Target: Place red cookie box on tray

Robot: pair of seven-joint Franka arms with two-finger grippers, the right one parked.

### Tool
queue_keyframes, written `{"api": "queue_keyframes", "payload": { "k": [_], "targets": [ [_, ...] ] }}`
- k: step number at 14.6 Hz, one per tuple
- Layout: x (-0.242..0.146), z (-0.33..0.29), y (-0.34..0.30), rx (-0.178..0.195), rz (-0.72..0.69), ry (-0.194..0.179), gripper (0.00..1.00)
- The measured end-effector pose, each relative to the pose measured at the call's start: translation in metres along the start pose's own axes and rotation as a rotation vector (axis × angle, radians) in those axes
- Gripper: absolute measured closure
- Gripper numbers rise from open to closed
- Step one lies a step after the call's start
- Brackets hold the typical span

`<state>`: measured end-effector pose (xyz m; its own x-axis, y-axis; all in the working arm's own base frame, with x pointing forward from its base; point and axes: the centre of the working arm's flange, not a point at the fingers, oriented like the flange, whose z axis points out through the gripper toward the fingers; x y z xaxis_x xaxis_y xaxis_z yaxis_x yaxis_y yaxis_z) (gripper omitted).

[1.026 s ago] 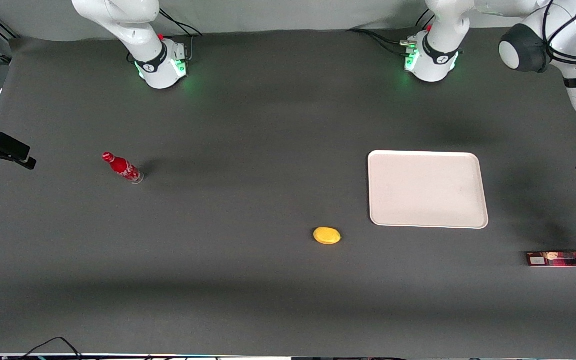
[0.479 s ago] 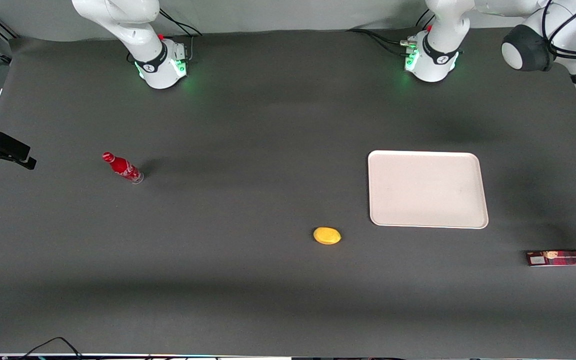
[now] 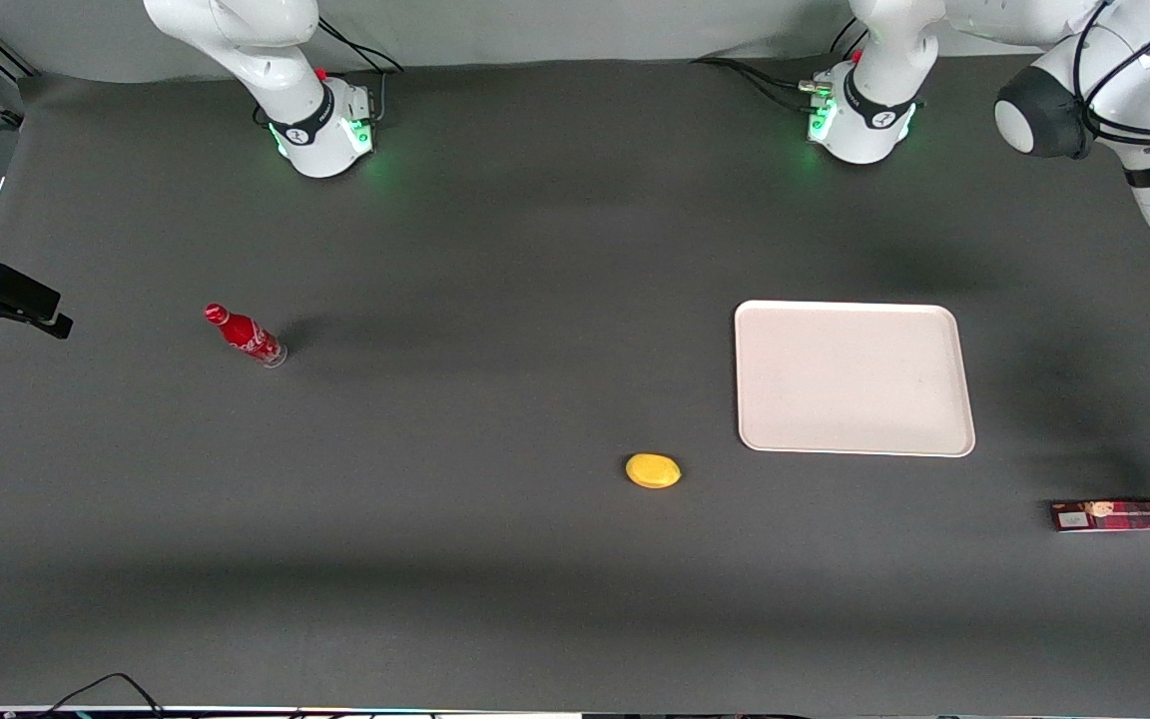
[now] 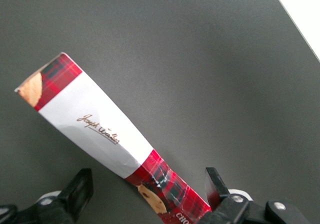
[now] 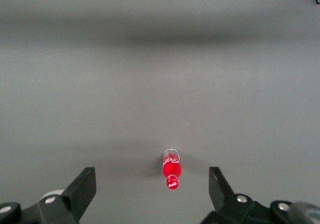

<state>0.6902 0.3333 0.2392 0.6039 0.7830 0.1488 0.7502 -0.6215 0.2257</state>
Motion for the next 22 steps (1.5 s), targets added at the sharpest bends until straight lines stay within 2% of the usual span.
{"api": "queue_keyframes", "payload": {
  "k": [3, 9, 11, 12, 14, 15, 17, 19, 21, 22],
  "targets": [
    [0.001, 0.008, -0.005, -0.022, -0.036, 0.005, 0.02],
    [0.004, 0.010, -0.011, -0.049, -0.074, 0.026, 0.67],
    [0.005, 0.009, -0.011, -0.050, -0.074, 0.028, 0.84],
    [0.004, 0.008, -0.009, -0.053, -0.071, 0.022, 0.88],
    [0.007, -0.007, -0.001, -0.050, -0.047, -0.014, 0.91],
    [0.011, -0.023, 0.004, -0.035, -0.021, -0.038, 0.91],
    [0.015, -0.066, 0.018, 0.009, 0.049, -0.077, 0.91],
    [0.011, -0.119, 0.037, 0.070, 0.138, -0.107, 0.91],
    [-0.002, -0.180, 0.057, 0.119, 0.217, -0.128, 0.91],
    [-0.013, -0.211, 0.066, 0.139, 0.251, -0.155, 0.91]
  ]
}}
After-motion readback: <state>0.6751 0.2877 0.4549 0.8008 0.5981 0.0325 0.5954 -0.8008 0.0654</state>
